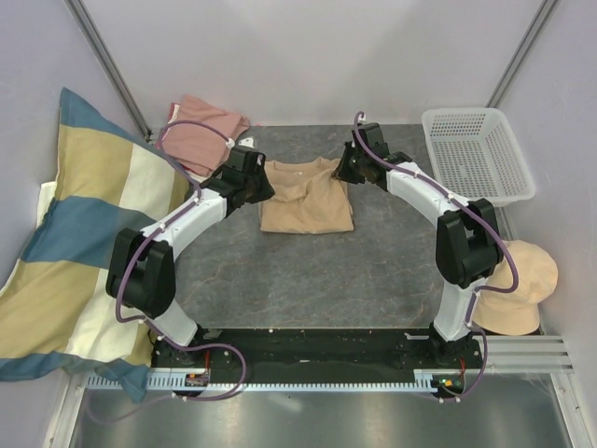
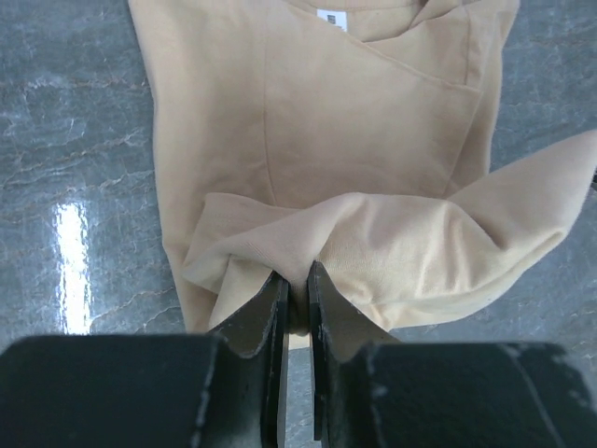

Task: Fold and stack the t-shirts
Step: Fold the long partially folded tshirt into a neat square

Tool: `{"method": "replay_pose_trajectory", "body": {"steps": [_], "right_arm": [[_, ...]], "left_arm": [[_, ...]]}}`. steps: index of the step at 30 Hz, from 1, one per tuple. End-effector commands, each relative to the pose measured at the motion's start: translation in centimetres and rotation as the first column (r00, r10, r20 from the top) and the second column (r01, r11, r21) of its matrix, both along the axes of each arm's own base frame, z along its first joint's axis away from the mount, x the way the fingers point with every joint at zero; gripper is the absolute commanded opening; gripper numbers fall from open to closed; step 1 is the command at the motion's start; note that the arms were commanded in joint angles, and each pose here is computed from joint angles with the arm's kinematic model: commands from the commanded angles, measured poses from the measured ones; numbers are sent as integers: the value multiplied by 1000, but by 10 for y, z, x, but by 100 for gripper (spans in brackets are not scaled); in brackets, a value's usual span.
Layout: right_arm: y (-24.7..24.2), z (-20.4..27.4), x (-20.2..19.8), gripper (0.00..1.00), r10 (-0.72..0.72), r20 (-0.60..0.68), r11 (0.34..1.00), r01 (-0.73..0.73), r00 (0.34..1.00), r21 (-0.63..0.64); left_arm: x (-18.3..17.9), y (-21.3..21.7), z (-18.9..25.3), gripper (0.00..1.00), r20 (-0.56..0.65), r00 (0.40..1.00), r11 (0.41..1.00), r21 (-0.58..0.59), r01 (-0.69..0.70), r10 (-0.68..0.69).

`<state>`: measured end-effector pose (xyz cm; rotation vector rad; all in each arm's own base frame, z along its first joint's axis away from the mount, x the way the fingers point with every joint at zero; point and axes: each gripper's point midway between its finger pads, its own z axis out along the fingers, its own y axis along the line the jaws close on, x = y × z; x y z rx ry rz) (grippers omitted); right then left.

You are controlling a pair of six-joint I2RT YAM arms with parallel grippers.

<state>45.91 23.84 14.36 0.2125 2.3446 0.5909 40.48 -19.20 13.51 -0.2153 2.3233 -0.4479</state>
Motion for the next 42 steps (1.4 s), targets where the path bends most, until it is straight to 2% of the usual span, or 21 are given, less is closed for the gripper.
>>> {"method": "replay_pose_trajectory", "body": {"steps": [1, 10, 14, 18, 25, 27, 29, 34, 42], "right_arm": [[11, 41, 20, 0, 37, 111, 998, -42, 993, 43], [16, 56, 27, 0, 62, 131, 995, -71, 989, 67], [15, 48, 3, 0, 93, 92, 991, -101, 991, 83], [4, 32, -18, 0, 86, 56, 994, -90, 995, 66], [-14, 12, -81, 0, 100, -17, 993, -98, 995, 70], [-19, 20, -97, 0, 95, -15, 992, -94, 995, 83], [-24, 13, -119, 0, 96, -47, 992, -92, 994, 87], [-17, -17, -173, 0, 146, -141, 987, -134, 979, 93], [2, -48, -244, 0, 222, -244, 974, -204, 944, 100]], "left_arm": [[25, -10, 46, 14, 133, 990, 998, -25, 52, -48], [26, -8, 60, 13, 149, 987, 998, -27, 63, -59], [4, -12, 49, 11, 106, 991, 993, -75, 89, -81], [-13, -3, 34, 11, 87, 994, 995, -73, 72, -66], [-66, 2, 10, 9, 7, 996, 986, -144, 89, -89], [-79, 5, 15, 9, 25, 996, 982, -167, 86, -83], [-98, 9, -1, 9, -18, 997, 980, -182, 74, -78], [-141, 13, -23, 8, -83, 993, 967, -249, 60, -83], [-200, 0, -60, 7, -187, 971, 954, -283, 94, -151]]}}
